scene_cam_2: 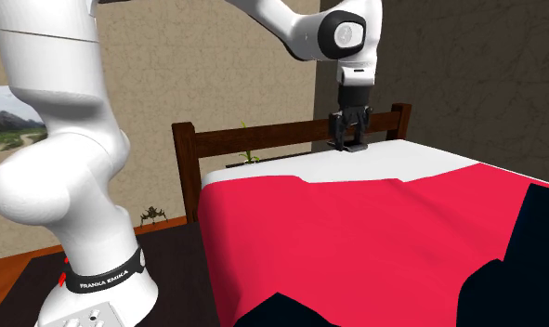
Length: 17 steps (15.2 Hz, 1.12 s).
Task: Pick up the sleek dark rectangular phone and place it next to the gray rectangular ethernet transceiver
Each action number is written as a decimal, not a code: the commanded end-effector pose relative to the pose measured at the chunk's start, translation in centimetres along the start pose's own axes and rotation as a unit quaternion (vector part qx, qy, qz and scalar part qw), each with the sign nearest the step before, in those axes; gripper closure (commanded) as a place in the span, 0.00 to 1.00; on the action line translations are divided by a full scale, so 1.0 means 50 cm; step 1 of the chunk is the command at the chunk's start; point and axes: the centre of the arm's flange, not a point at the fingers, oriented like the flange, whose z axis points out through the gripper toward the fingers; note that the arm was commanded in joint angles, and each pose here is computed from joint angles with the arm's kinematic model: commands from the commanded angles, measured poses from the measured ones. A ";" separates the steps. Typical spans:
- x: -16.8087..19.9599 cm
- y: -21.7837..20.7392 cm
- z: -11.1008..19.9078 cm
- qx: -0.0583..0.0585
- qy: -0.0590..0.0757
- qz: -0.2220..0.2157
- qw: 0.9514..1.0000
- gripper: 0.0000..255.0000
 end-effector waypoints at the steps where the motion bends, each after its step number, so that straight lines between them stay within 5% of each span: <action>1: 0.059 0.006 0.001 0.000 0.000 -0.001 1.000 1.00; 17: 0.479 0.051 -0.012 0.000 0.000 -0.001 1.000 1.00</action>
